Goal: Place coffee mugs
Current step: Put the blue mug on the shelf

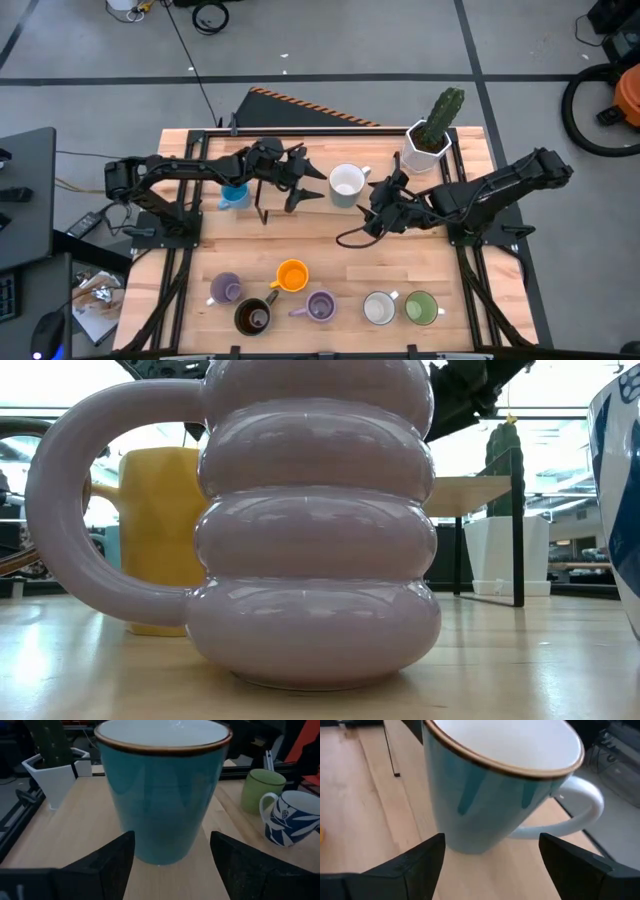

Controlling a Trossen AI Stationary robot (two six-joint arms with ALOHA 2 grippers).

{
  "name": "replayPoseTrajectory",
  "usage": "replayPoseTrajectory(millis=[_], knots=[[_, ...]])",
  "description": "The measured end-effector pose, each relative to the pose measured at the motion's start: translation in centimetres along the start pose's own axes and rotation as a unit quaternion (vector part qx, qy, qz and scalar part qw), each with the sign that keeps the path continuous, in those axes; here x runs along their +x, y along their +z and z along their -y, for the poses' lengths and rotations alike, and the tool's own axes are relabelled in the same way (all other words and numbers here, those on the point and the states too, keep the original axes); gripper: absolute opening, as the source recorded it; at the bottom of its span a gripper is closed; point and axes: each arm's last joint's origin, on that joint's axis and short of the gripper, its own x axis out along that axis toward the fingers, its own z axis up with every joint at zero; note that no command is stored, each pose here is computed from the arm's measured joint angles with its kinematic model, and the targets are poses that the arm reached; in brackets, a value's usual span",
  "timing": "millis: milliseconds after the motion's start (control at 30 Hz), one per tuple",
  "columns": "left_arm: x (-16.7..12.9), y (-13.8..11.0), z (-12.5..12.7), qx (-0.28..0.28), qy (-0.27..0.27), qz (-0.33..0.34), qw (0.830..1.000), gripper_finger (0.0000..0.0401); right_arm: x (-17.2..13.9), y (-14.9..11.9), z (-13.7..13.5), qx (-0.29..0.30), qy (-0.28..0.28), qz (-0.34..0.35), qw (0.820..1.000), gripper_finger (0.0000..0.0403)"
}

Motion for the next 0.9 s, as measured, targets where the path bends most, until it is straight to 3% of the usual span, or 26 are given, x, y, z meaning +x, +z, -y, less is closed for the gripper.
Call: replayPoseTrajectory(millis=[467, 733, 900], knots=[[0.8, 0.2, 1.9, 0.022, -0.015, 0.000, 1.000, 0.0259, 0.7, 0.8, 2.9, -0.043, -0.006, -0.017, 0.999, 0.0311], [0.8, 0.2, 2.1, 0.009, -0.017, -0.004, 1.000, 0.0259, -0.9, 0.9, 5.1, -0.020, -0.020, -0.018, 0.999, 0.0304], [-0.3, 0.9, 1.3, 0.011, 0.055, -0.005, 0.998, 0.0259, -1.0, 1.0, 4.2, 0.007, 0.038, -0.019, 0.999, 0.0300]])
